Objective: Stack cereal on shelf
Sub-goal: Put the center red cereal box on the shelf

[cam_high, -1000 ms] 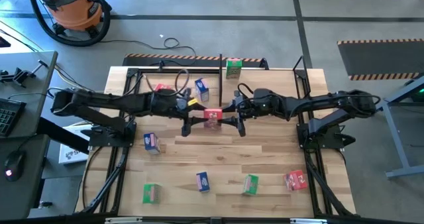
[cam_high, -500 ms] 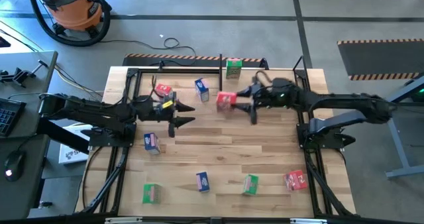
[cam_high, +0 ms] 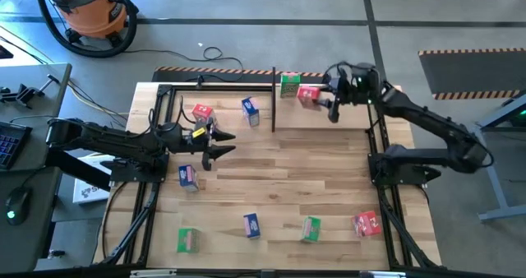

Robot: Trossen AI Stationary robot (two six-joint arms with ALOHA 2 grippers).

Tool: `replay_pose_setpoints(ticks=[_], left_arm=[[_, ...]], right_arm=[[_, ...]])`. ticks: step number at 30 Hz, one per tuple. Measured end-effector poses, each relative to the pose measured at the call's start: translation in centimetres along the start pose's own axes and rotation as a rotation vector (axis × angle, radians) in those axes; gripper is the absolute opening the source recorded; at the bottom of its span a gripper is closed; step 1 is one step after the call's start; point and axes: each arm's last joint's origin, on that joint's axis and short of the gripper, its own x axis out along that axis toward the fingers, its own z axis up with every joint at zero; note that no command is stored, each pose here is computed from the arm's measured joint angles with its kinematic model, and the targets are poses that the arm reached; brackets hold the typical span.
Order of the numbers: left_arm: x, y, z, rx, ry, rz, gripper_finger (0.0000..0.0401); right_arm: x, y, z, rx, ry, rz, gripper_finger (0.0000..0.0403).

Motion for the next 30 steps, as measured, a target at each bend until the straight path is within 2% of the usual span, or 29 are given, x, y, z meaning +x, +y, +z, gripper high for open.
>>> replay_pose_setpoints(ticks=[7,12,20,24,30], left_arm=[[0.0,0.0,0.0,-0.001,0.002,0.0,0.0188],[0.0,0.0,0.0,-0.001,0.003,0.0,0.0188],[0.0,0.0,0.0,-0.001,0.004,0.001,0.0188],[0.0,0.0,0.0,-0.001,0.002,0.006,0.0188],[0.0,0.0,0.0,-0.002,0.001,0.01,0.0188]], right_arm=[[1.6,-3.9,-2.8,0.079,0.019,0.054,0.0169],[2.5,-5.5,-4.3,0.111,0.018,0.081,0.0169],[3.6,-6.1,-5.7,0.151,0.066,0.09,0.0169],[3.8,-6.2,-5.9,0.177,0.097,0.05,0.0171],[3.9,-6.3,-6.0,0.197,0.148,-0.02,0.0206]])
